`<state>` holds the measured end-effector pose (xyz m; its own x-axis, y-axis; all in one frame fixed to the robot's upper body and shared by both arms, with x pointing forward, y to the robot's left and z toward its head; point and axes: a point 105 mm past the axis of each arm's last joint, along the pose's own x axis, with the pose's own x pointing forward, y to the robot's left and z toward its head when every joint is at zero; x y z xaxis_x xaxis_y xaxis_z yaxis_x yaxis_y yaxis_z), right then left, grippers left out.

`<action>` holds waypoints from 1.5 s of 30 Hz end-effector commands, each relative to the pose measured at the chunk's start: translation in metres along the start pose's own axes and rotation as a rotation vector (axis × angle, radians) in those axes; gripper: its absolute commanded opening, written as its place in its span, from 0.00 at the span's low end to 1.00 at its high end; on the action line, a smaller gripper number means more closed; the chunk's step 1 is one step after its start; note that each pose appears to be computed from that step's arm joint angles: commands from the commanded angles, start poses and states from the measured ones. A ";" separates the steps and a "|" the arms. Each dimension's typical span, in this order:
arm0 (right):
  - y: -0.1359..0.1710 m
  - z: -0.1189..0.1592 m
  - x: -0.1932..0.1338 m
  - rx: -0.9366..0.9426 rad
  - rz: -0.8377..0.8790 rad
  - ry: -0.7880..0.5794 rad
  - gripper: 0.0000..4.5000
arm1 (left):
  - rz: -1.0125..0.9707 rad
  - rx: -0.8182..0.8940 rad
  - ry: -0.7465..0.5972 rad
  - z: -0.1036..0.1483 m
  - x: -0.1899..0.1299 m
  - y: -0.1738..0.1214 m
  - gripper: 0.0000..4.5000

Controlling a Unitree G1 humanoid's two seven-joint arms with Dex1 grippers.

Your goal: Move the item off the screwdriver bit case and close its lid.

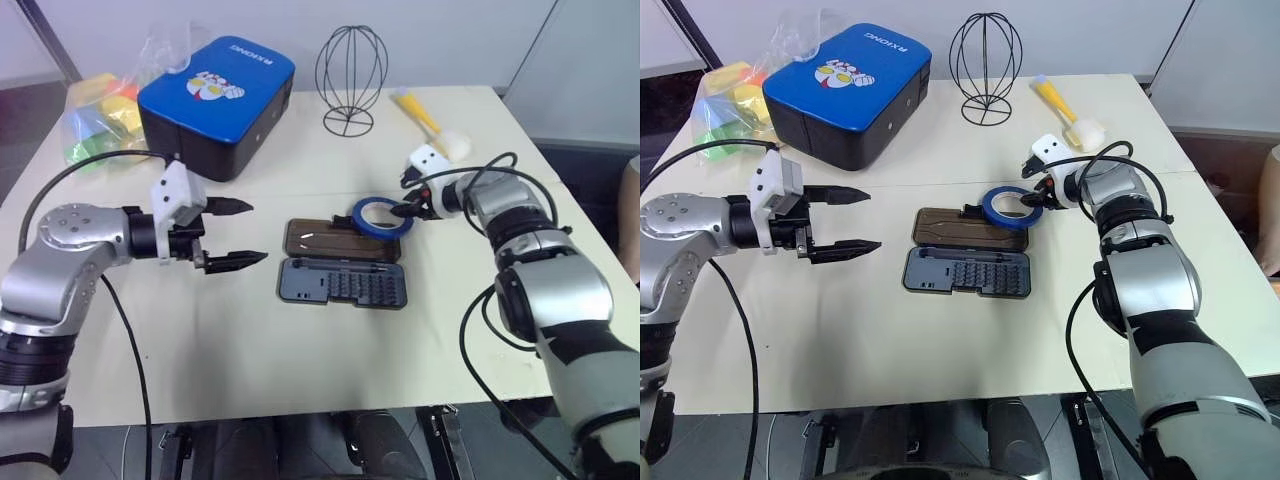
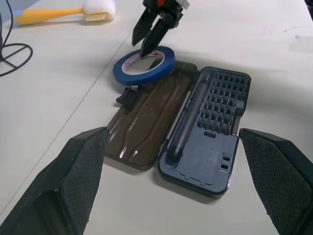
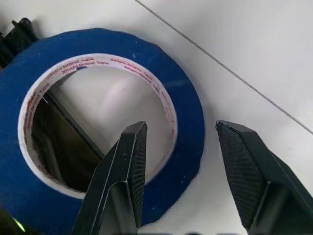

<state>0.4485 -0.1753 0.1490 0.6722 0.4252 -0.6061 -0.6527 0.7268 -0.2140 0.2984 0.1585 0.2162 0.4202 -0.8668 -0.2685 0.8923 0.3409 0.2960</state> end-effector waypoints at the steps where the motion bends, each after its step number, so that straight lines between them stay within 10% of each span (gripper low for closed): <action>1: 0.002 -0.002 0.004 -0.014 -0.009 0.001 0.51 | 0.020 0.052 -0.012 0.014 -0.008 0.003 1.00; 9: 0.006 -0.015 0.013 -0.028 -0.028 0.042 0.51 | 0.025 0.055 -0.007 0.016 -0.010 0.004 1.00; 15: 0.005 -0.019 0.010 -0.086 -0.008 0.063 0.01 | 0.026 0.052 -0.005 0.016 -0.010 0.004 1.00; 24: -0.003 0.005 0.001 -0.103 -0.038 -0.002 0.01 | 0.009 0.058 -0.021 0.018 -0.003 0.007 1.00; 28: -0.004 0.033 -0.013 -0.085 -0.001 -0.070 0.39 | -0.001 0.063 -0.018 0.019 -0.003 0.008 1.00; 34: -0.010 0.058 -0.032 0.120 0.036 -0.191 0.39 | 0.001 0.062 -0.010 0.017 -0.006 0.007 1.00; 45: -0.018 0.001 -0.008 -0.025 -0.108 0.008 0.39 | 0.011 0.061 -0.003 0.016 -0.009 0.005 1.00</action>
<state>0.4502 -0.1896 0.1490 0.7059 0.3703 -0.6039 -0.5893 0.7800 -0.2105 0.3003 0.1595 0.2220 0.4121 -0.8660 -0.2832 0.8954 0.3273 0.3018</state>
